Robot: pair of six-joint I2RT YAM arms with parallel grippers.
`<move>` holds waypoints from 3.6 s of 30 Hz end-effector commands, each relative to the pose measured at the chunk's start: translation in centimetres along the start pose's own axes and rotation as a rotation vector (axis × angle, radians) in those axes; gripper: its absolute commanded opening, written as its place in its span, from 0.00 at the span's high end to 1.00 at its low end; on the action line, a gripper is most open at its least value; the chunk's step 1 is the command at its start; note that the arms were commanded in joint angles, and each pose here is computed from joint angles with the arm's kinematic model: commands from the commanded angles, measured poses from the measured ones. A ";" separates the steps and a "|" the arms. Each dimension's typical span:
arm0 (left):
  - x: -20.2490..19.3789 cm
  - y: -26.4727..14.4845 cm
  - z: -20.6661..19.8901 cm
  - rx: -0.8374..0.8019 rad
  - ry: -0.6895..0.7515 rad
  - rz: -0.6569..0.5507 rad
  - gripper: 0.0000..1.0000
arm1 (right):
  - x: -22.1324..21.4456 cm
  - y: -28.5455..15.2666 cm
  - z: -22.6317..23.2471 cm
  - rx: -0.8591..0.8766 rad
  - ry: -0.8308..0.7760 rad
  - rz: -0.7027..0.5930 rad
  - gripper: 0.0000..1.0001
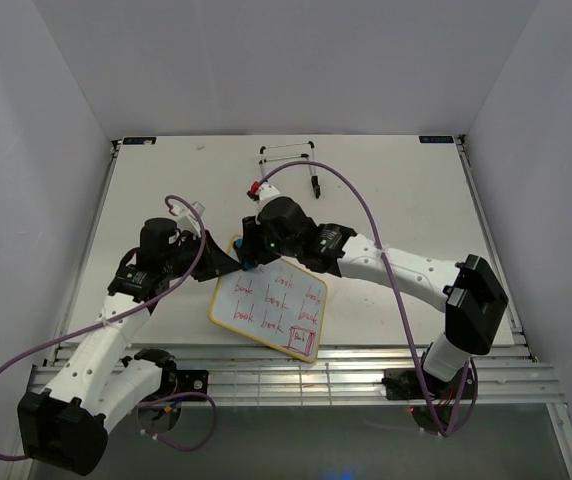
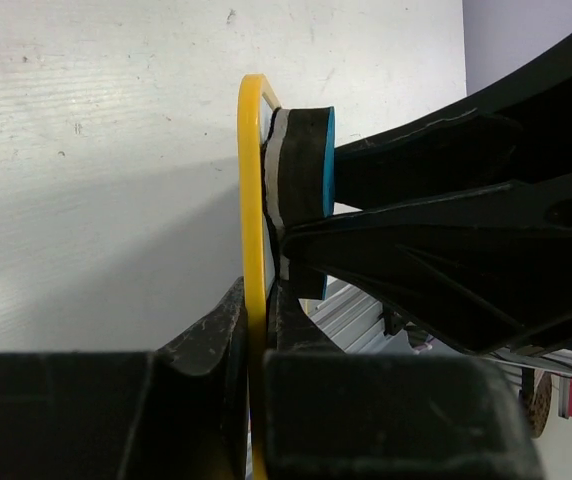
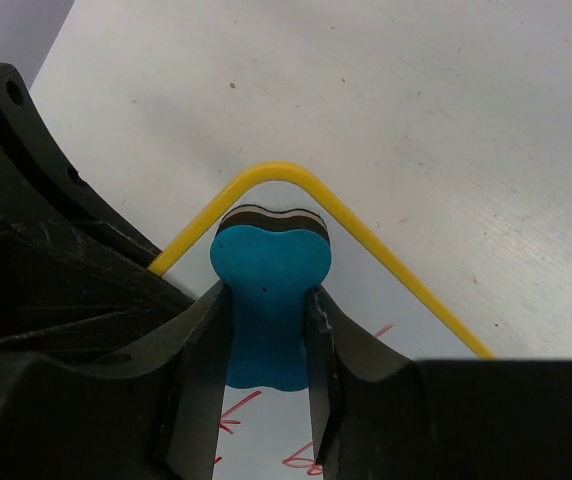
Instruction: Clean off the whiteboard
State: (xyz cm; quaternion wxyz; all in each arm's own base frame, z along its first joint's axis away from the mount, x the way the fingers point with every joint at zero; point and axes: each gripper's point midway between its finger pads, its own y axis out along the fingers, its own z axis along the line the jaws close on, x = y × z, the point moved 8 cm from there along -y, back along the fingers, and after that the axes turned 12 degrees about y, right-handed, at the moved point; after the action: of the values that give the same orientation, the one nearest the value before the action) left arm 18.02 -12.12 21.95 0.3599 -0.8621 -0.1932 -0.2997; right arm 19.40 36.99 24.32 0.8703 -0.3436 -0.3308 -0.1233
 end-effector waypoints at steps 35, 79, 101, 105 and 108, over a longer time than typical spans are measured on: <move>-0.7 -0.2 1.5 0.089 0.134 -0.020 1.00 | -11.0 -0.4 -11.0 -0.308 0.135 0.176 0.75; -0.8 -0.2 1.5 0.095 0.134 -0.025 1.00 | -19.7 -6.1 -20.5 -0.425 0.303 0.255 0.81; -0.9 -0.2 1.7 0.102 0.125 -0.019 1.00 | -20.9 -7.4 -22.7 -0.520 0.368 0.220 0.85; -1.0 0.0 1.7 0.101 0.121 -0.013 1.00 | -19.9 -6.3 -20.6 -0.397 0.363 0.220 0.86; -1.1 0.1 1.8 0.101 0.116 -0.006 1.00 | -18.9 -5.3 -18.4 -0.245 0.376 0.183 0.87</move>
State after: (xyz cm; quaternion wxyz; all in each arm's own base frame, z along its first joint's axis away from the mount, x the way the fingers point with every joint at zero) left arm 17.66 -11.64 21.71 0.3657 -0.8546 -0.2113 -0.3022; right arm 16.24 20.88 7.63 0.8628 -0.4004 -0.1579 -0.2651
